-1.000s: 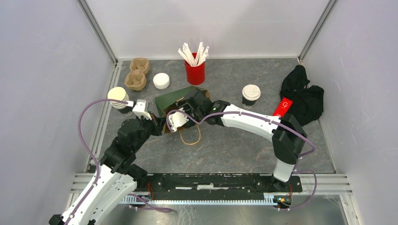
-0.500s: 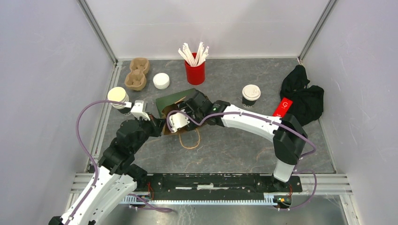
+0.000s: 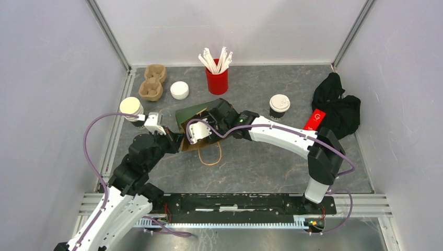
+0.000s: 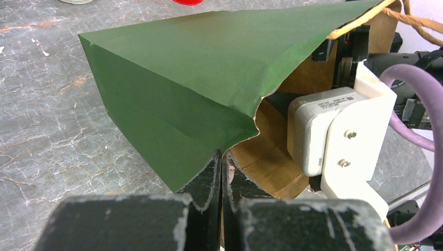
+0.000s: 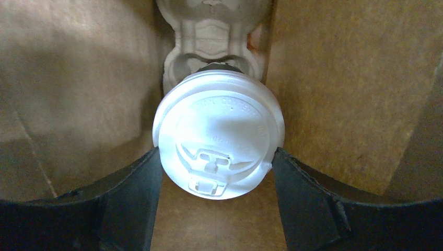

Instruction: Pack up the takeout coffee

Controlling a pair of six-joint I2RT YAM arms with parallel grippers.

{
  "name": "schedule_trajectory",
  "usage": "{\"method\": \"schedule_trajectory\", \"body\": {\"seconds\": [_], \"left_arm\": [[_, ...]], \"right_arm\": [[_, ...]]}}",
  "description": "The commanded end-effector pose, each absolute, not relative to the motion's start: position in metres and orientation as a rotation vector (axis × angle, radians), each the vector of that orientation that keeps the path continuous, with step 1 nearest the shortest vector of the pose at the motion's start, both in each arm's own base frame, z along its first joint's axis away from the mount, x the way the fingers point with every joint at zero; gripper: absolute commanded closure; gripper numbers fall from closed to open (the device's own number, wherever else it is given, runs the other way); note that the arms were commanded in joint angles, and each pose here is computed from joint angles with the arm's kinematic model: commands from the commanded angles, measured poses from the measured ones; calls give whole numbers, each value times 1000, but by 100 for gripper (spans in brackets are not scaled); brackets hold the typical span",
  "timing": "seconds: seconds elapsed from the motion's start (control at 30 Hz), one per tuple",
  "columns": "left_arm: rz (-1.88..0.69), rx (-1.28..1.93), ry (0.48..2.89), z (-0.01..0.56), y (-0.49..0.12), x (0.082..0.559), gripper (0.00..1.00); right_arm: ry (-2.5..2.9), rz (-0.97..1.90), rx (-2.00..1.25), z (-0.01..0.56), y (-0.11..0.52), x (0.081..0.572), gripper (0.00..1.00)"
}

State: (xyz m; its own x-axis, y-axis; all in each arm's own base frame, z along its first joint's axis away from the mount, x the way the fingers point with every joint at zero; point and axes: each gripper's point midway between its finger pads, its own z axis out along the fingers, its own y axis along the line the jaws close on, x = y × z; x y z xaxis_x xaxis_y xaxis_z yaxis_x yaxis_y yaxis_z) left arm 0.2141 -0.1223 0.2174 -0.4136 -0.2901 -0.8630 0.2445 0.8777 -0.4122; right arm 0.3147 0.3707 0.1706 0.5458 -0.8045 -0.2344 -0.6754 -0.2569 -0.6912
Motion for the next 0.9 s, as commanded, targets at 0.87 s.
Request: {"method": "schedule_trajectory", "body": {"seconds": [0.87], "left_arm": [[-621,-69,1890,235,-123,214,98]], "right_arm": [[1221,-182,-1961,164,374,329,63]]}}
